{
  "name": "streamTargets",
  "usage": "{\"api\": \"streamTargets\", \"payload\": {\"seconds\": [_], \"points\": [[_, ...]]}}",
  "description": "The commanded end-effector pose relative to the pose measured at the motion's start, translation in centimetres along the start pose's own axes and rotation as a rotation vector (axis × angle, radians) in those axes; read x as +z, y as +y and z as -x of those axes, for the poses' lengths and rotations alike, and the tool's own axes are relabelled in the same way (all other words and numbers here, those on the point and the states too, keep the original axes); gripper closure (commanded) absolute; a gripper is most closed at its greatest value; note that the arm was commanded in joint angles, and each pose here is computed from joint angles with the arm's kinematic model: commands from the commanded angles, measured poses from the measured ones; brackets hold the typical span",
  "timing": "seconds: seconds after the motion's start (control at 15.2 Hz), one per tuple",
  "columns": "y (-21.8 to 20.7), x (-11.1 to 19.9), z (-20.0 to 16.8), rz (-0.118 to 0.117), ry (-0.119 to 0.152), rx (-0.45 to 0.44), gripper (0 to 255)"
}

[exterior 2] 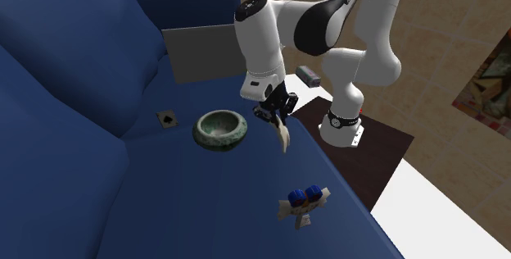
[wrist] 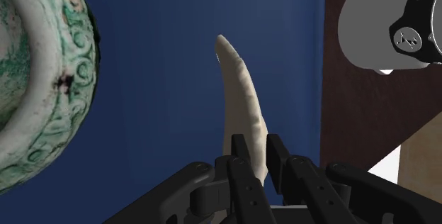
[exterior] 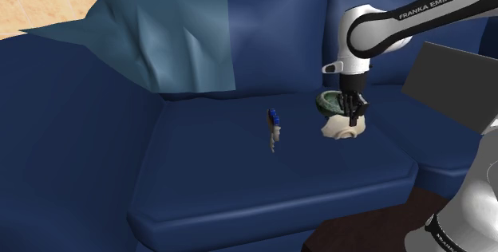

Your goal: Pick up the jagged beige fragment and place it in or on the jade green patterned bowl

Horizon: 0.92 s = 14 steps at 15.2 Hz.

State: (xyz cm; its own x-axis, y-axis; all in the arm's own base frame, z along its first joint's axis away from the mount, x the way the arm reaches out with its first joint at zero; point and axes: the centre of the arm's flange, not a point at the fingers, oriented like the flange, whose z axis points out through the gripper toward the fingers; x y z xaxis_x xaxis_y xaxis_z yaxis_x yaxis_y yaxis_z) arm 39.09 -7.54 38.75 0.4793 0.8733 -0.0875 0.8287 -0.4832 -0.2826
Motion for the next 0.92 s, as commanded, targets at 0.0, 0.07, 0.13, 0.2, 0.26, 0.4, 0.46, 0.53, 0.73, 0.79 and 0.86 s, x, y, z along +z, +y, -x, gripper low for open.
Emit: {"api": "streamTargets", "payload": {"seconds": [0.0, 0.07, 0.13, 0.2, 0.26, 0.4, 0.46, 0.53, 0.73, 0.79, 0.86], "points": [[-0.3, -1.1, 0.2, 0.0, 0.0, 0.0, 255], [-0.5, -1.6, 0.2, 0.0, 0.0, 0.0, 255], [-0.6, -2.1, 0.3, 0.0, 0.0, 0.0, 255], [-0.8, -2.6, 0.3, 0.0, 0.0, 0.0, 255], [-0.9, -3.1, 0.4, 0.0, 0.0, 0.0, 255], [-1.2, -4.1, 0.4, 0.0, 0.0, 0.0, 255], [-1.4, -4.6, 0.5, 0.0, 0.0, 0.0, 255], [-1.5, -5.1, 0.5, 0.0, 0.0, 0.0, 255], [-2.0, -6.6, 0.7, 0.0, 0.0, 0.0, 255], [-2.1, -7.1, 0.7, 0.0, 0.0, 0.0, 255], [-2.3, -7.6, 0.8, 0.0, 0.0, 0.0, 255]]}}
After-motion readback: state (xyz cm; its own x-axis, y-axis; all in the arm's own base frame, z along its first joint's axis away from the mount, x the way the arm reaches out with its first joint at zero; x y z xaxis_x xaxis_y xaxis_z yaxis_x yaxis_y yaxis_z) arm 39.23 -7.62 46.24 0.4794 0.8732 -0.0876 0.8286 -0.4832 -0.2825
